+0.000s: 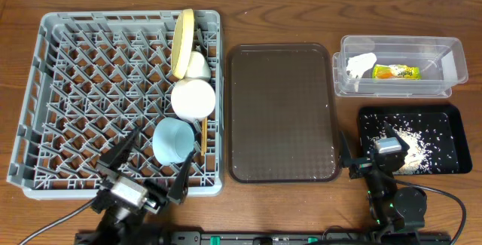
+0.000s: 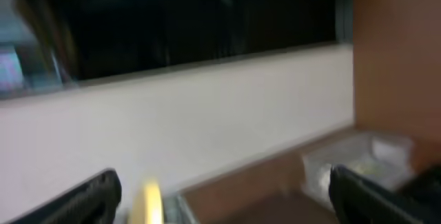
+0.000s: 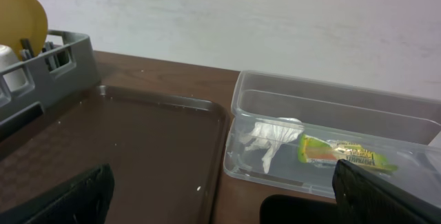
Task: Sort waste into correct bins and load items into the dishwasher rack
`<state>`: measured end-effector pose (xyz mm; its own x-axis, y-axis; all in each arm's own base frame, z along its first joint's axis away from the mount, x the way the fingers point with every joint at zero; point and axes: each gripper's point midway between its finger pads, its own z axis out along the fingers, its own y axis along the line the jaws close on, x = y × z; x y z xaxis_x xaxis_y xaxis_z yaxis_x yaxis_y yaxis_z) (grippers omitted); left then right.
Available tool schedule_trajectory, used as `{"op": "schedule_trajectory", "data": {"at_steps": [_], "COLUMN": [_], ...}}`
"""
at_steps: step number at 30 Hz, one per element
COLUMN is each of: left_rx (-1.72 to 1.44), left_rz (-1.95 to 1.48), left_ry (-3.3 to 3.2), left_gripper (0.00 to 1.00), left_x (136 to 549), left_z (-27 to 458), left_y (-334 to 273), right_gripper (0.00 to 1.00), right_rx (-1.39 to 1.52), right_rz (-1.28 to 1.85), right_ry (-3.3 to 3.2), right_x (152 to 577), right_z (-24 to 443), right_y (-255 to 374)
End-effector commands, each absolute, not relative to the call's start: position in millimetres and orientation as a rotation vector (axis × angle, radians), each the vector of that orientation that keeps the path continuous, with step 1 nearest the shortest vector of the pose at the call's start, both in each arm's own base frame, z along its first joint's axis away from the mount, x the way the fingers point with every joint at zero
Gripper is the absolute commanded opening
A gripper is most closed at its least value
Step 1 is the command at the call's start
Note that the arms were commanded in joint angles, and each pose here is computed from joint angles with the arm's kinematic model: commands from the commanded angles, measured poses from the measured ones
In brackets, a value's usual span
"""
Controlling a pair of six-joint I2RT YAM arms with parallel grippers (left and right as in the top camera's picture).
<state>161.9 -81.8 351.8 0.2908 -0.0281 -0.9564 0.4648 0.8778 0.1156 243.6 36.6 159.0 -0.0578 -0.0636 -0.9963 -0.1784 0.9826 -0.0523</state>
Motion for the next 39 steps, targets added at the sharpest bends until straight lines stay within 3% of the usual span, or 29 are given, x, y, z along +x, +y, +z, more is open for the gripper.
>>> {"op": "schedule_trajectory", "data": {"at_steps": [1, 17, 28, 39], "left_rx": [0.404, 0.181, 0.039, -0.006], "left_rz": [-0.315, -0.187, -0.134, -0.072], "left_ry": [1.197, 1.344, 1.719, 1.714], "left_gripper": [0.97, 0.97, 0.97, 0.97], "left_x": [174.2, 234.9, 243.0, 244.1], "left_z": [338.7, 231.6, 138.4, 139.6], "left_y": [-78.9, -39.3, -17.7, -6.1], "right_gripper": [0.99, 0.99, 0.99, 0.99], "right_rx": [-0.158, -0.158, -0.158, -0.158], "right_rz": [0.085, 0.085, 0.085, 0.085], "right_ry": [1.632, 1.632, 1.632, 1.632], "right_x": [244.1, 244.1, 244.1, 244.1], "right_z": [158.3, 158.3, 158.3, 158.3], "right_y": [31.4, 31.4, 31.4, 31.4]}}
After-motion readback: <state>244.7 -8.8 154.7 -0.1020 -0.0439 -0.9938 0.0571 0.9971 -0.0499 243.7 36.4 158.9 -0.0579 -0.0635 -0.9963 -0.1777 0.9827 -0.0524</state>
